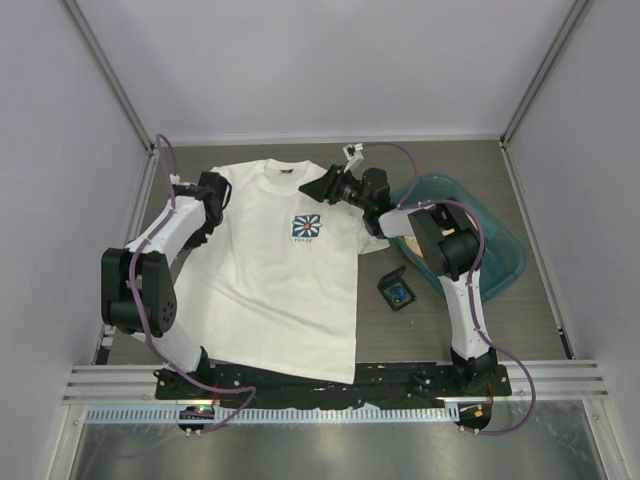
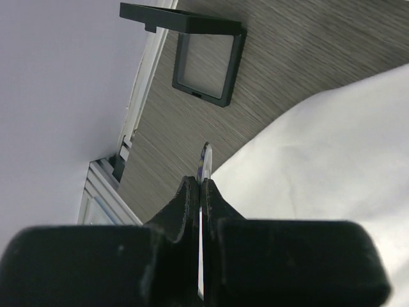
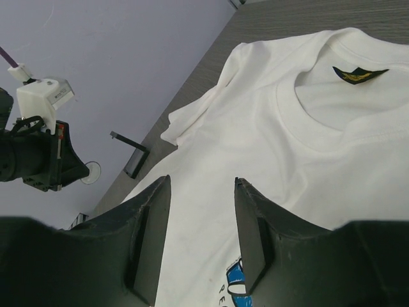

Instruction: Remove the brooch from the garment

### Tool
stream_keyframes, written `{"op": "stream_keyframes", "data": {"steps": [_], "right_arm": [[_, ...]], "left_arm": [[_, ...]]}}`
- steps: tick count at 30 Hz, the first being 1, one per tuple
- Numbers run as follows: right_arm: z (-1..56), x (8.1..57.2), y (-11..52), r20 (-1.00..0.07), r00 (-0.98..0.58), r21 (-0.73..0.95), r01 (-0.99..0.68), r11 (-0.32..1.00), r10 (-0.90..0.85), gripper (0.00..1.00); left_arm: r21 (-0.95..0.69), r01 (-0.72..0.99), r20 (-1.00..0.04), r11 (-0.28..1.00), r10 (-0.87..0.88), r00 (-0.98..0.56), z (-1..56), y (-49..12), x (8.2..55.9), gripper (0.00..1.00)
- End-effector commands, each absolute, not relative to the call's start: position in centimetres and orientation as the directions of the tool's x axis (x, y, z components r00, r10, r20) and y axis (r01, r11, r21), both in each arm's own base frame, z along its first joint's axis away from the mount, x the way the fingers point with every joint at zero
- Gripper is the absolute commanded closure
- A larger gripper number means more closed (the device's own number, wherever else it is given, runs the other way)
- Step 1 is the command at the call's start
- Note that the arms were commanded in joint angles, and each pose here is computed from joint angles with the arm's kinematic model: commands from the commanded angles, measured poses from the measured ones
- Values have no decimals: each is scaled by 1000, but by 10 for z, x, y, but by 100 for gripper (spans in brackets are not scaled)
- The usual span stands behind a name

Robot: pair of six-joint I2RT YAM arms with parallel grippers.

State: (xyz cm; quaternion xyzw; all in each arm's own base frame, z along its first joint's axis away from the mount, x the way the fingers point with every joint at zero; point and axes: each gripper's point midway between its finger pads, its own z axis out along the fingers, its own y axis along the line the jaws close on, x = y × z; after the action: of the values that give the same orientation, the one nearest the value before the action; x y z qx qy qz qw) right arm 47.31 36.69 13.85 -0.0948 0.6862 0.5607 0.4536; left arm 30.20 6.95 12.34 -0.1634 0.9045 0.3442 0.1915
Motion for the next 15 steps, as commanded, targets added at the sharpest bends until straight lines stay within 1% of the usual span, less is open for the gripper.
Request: {"op": "stream_keyframes", "data": {"steps": [1, 4, 8, 9, 15], "right_arm": [[160, 471, 376, -757, -521, 643, -701, 309, 394, 50], [152, 470, 380, -759, -529, 644, -698, 313, 380, 51], [151, 468, 383, -762, -531, 641, -700, 315, 371, 51], [149, 467, 385, -761, -535, 642, -700, 313, 367, 51], [150, 465, 387, -766, -533, 637, -707, 308, 359, 52]], "left_arm": [[607, -482, -492, 632, -177, -852, 122, 89, 304, 100], [639, -474, -468, 606, -182, -865, 120, 100, 297, 100], [664, -518, -494, 538, -205, -845, 120, 117, 289, 100], [646, -526, -493, 553, -223, -841, 116, 117, 291, 99], [691, -509, -439, 512, -262, -859, 105, 128, 288, 100]]}}
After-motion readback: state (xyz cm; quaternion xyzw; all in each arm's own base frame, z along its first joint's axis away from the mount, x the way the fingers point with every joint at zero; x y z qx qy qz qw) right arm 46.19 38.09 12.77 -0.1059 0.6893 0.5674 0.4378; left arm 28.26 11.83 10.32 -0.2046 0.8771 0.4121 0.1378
